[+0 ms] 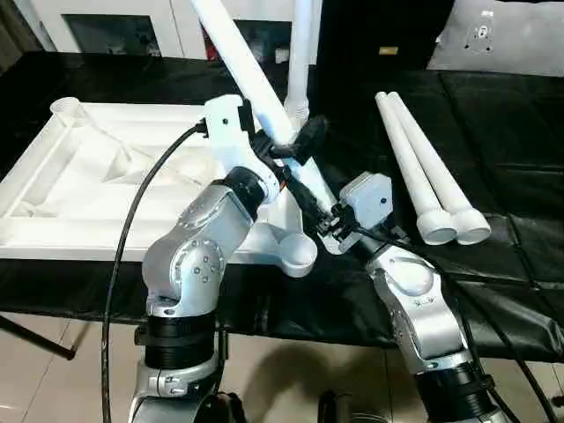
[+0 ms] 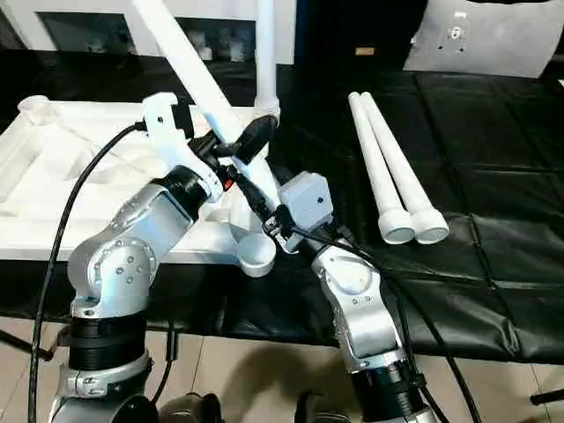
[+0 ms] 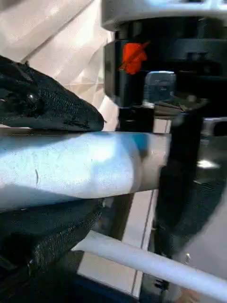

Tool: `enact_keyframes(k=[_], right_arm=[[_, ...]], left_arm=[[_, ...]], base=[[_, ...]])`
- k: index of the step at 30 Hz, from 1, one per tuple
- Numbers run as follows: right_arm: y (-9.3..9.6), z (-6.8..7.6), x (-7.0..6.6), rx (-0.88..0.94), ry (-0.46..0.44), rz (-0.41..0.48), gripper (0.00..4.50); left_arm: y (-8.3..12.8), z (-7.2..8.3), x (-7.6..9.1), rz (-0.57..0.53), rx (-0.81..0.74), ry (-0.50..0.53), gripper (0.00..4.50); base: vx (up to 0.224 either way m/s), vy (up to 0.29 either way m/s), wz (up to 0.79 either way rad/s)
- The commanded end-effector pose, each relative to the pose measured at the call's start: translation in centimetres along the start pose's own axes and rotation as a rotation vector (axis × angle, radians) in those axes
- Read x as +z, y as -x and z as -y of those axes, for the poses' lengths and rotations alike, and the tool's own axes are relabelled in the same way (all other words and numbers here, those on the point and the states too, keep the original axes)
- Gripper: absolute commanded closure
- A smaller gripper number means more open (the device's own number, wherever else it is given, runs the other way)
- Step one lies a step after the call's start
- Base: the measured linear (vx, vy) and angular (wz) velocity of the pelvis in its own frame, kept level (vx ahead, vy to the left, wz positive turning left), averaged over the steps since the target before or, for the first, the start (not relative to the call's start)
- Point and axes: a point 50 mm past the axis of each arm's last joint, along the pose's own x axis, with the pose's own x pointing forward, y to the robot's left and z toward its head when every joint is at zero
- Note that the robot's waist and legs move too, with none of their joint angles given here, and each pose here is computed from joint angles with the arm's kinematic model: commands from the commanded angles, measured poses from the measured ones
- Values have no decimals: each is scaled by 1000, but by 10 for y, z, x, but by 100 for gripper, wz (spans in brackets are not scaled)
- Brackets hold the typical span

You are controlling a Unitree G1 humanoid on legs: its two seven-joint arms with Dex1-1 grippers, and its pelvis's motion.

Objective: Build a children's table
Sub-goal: Pick table leg

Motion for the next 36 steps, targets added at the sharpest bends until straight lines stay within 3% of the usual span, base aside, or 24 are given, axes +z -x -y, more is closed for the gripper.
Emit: enact_keyframes(k=[1, 7, 11, 16, 36], right_arm=[[-2, -1, 2, -1, 16, 20, 272], [-2, -1, 1, -5, 18, 28, 272], [-1, -3, 1, 18, 14, 41, 272], [0, -7, 0, 44, 11, 44, 272], [1, -10, 1, 80, 22, 53, 272]], left_arm=[[0, -1, -2, -7, 8, -5, 36], [2, 0, -3, -13, -30, -19, 36], [11, -3, -4, -20, -225, -60, 36], [24, -7, -10, -15, -413, -19, 36], [21, -19, -12, 21, -411, 10, 36]], base=[[0, 0, 0], [0, 0, 0], [0, 0, 0], [0, 0, 0], [0, 0, 0]])
